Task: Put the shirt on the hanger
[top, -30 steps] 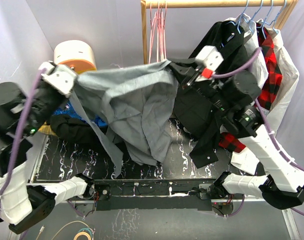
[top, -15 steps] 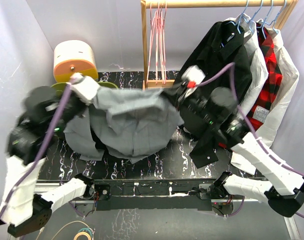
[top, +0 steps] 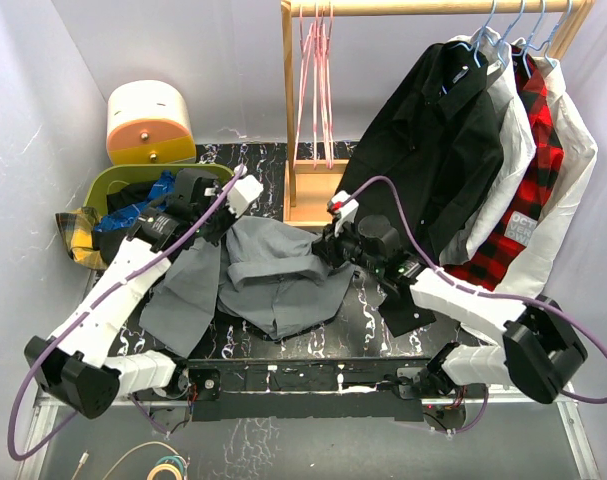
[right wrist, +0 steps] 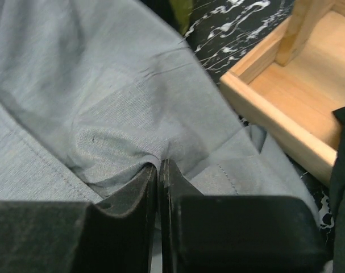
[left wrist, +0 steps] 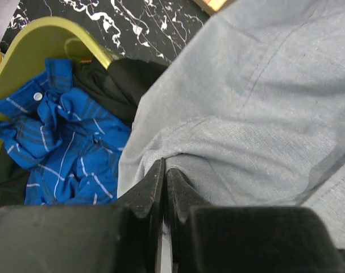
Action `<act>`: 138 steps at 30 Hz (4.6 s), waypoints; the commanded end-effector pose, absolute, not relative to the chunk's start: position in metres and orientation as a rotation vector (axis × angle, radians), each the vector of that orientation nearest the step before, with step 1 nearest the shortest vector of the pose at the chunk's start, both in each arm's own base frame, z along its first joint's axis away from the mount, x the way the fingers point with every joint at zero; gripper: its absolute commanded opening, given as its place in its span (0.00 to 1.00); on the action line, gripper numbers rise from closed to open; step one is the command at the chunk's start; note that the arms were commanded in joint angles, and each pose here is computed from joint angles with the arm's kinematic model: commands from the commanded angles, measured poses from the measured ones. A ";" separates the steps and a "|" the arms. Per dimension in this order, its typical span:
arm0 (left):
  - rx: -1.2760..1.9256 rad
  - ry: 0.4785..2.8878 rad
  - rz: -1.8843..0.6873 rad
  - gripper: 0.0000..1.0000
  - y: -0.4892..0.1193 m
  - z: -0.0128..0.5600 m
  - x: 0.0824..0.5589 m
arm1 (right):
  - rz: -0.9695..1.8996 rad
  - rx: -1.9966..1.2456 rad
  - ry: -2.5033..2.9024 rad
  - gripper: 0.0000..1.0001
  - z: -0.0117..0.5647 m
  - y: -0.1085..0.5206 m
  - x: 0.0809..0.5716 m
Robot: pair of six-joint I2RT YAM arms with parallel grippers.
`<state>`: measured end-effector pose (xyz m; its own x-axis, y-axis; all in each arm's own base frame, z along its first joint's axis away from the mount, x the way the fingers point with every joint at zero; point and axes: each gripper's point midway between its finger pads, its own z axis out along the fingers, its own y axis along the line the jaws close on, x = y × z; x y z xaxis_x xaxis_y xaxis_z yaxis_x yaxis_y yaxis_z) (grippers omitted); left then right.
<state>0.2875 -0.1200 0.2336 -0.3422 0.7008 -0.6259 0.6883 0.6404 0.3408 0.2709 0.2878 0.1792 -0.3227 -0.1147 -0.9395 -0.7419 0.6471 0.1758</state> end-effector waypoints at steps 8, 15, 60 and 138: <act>0.922 2.100 0.139 0.00 -0.121 0.229 0.346 | 0.899 -0.433 1.682 0.19 0.205 0.265 0.350; 0.831 2.139 0.103 0.64 -0.110 0.248 0.352 | 0.873 -0.431 1.593 0.99 0.248 0.253 0.351; 0.689 2.279 -0.071 0.96 -0.024 0.318 0.143 | 0.609 0.019 1.465 0.54 0.499 0.197 0.411; 1.044 2.417 -0.699 0.81 -0.111 0.256 0.149 | 0.329 0.092 1.421 0.08 0.502 0.190 0.410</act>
